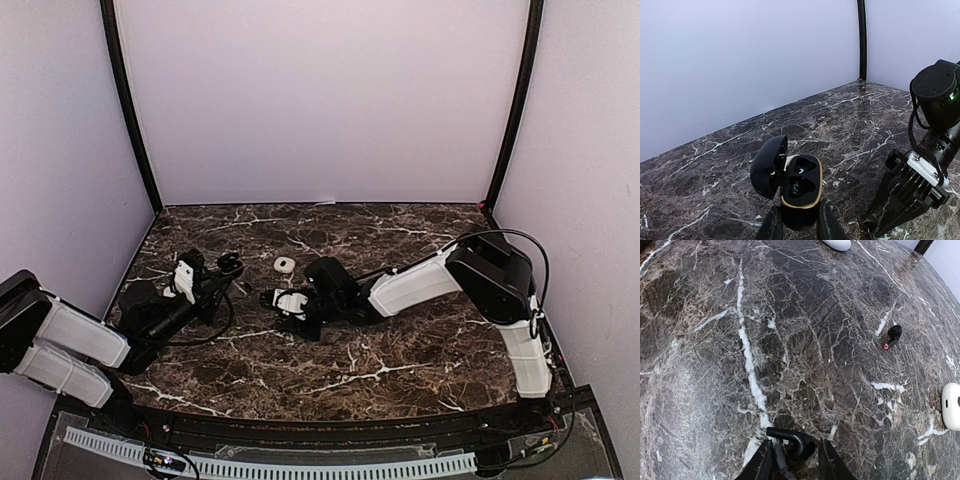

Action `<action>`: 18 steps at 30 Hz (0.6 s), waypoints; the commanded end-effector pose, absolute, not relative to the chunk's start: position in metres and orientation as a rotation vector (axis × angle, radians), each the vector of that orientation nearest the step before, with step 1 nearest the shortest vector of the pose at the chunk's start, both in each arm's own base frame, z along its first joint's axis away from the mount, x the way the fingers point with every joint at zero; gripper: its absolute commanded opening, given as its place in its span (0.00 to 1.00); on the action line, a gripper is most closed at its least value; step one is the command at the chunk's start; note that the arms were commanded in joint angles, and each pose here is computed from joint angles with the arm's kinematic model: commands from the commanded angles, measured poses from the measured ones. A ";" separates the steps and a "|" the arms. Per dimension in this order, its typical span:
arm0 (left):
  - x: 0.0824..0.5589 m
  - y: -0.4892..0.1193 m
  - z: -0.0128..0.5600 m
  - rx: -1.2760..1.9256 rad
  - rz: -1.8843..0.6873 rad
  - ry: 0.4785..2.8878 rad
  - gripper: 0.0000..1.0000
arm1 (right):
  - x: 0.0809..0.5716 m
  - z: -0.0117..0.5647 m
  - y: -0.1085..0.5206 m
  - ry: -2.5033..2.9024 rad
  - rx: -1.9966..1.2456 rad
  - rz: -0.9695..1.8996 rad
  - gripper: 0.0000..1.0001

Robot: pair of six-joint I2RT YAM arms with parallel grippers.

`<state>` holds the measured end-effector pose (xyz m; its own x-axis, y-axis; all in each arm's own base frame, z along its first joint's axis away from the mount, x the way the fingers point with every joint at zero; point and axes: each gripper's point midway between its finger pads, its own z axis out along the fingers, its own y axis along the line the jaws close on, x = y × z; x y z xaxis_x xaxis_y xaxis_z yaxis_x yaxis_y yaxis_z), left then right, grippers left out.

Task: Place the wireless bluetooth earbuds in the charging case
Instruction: Adjust the right earbud at the center of the board.

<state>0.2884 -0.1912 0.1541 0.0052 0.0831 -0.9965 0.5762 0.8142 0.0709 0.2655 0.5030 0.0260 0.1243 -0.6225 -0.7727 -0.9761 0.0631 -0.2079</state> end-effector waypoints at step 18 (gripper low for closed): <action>0.283 -0.200 0.159 0.596 -0.461 1.492 0.10 | 0.256 0.024 0.490 1.570 -1.694 0.672 0.19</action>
<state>0.2847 -0.1980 0.1471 -0.0083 0.0931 -0.9956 0.6134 0.7868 0.0684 0.2576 0.5003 0.0243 0.1406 -0.6002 -0.7874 -0.9864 -0.0162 -0.1638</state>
